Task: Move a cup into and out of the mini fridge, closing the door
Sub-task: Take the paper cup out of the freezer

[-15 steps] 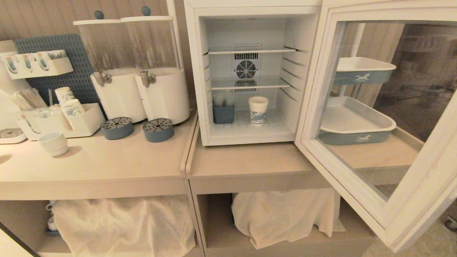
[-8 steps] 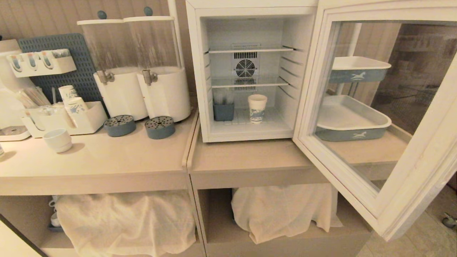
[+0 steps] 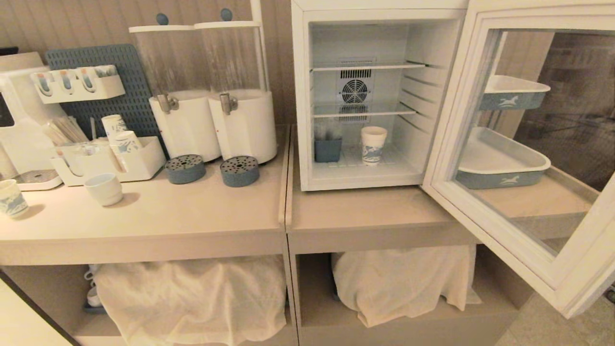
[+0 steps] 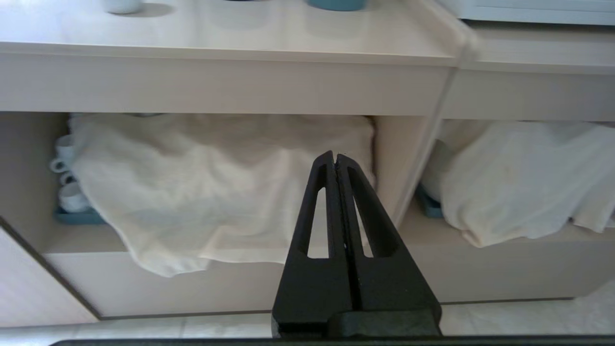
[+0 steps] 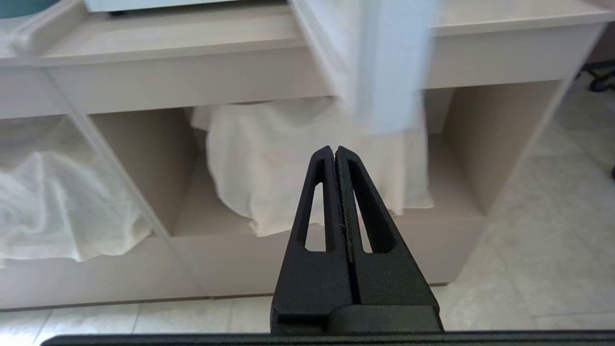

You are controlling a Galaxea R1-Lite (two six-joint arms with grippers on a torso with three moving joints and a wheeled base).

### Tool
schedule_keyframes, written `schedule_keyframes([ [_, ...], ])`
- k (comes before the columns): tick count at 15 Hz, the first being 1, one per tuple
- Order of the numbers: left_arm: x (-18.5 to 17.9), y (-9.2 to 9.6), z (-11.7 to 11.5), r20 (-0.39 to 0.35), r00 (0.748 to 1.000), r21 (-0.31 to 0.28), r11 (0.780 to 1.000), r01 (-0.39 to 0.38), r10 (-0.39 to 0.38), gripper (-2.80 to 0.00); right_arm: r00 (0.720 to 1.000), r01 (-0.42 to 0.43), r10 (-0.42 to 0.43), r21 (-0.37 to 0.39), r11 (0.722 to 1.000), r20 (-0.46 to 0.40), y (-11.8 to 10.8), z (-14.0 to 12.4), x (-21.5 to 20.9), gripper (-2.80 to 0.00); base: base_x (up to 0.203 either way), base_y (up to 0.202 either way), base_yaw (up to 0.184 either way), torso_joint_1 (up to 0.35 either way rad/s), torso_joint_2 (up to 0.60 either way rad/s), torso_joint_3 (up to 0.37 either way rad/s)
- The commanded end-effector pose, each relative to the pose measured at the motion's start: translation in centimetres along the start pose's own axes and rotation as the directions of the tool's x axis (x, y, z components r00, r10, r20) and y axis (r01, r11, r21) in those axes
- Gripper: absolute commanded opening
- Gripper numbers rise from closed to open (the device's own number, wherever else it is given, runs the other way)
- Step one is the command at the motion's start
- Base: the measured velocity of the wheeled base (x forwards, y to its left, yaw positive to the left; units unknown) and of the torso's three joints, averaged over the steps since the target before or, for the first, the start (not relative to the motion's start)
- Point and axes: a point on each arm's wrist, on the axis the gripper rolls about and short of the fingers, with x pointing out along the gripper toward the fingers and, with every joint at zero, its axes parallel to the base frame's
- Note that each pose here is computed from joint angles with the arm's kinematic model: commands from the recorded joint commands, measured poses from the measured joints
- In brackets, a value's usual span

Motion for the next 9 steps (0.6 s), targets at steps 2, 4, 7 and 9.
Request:
schedule_keyframes([
  [2, 0.31, 0.09, -1.1, -0.037, 0.999, -0.002, 1.0, -0.002, 0.002, -2.8, 1.0, 0.0, 0.0, 0.0, 1.0, -0.001, 0.0, 0.01, 0.01, -2.8, 0.0, 0.196, 0.001, 0.002, 0.0, 0.001],
  [4, 0.31, 0.09, -1.1, -0.037, 0.999, -0.001, 1.0, -0.003, 0.003, -2.8, 1.0, 0.0, 0.0, 0.0, 1.0, -0.001, 0.0, 0.01, 0.01, -2.8, 0.0, 0.193, -0.001, 0.007, 0.0, 0.003],
  [7, 0.31, 0.09, -1.11, -0.038, 0.999, -0.002, 1.0, -0.002, 0.002, -2.8, 1.0, 0.0, 0.0, 0.0, 1.0, -0.001, 0.0, 0.01, 0.01, -2.8, 0.0, 0.193, 0.0, 0.0, 0.0, 0.004],
  [9, 0.31, 0.09, -1.1, -0.036, 0.999, -0.002, 1.0, -0.002, 0.002, -2.8, 1.0, 0.0, 0.0, 0.0, 1.0, -0.001, 0.0, 0.01, 0.01, -2.8, 0.0, 0.193, 0.0, 0.003, 0.0, 0.003],
])
